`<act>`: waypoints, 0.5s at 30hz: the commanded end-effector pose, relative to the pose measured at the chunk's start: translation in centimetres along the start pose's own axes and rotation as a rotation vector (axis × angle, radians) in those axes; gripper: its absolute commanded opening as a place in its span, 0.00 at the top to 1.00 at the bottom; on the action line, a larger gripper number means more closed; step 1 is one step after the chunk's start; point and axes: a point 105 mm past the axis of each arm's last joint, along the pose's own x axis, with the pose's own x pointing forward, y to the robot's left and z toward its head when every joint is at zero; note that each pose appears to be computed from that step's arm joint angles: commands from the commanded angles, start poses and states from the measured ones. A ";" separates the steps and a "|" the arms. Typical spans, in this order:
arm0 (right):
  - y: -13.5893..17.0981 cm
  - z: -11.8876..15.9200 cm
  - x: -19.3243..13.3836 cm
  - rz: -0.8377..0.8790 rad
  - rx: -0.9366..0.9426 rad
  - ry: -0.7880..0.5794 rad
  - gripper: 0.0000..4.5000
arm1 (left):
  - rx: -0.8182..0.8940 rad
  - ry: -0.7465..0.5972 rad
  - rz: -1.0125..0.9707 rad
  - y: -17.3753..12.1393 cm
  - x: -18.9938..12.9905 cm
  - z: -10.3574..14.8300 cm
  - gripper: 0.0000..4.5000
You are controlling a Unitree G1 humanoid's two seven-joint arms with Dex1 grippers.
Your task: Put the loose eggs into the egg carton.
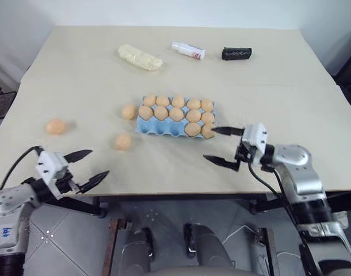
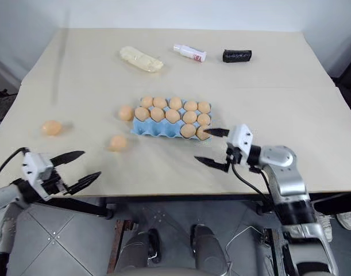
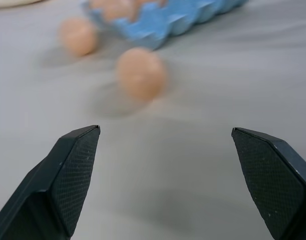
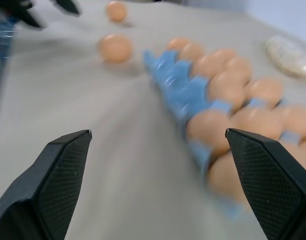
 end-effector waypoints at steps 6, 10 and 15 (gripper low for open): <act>0.5 1.9 -0.5 -0.009 -0.031 -0.068 0.00 | -0.013 -0.060 0.111 1.1 0.1 1.0 0.00; 0.6 2.0 -0.2 -0.009 -0.033 -0.077 0.00 | -0.026 -0.108 0.086 0.7 2.2 1.9 0.00; 0.3 2.1 0.2 -0.035 -0.050 -0.080 0.00 | -0.036 -0.139 0.034 -0.2 7.3 2.7 0.00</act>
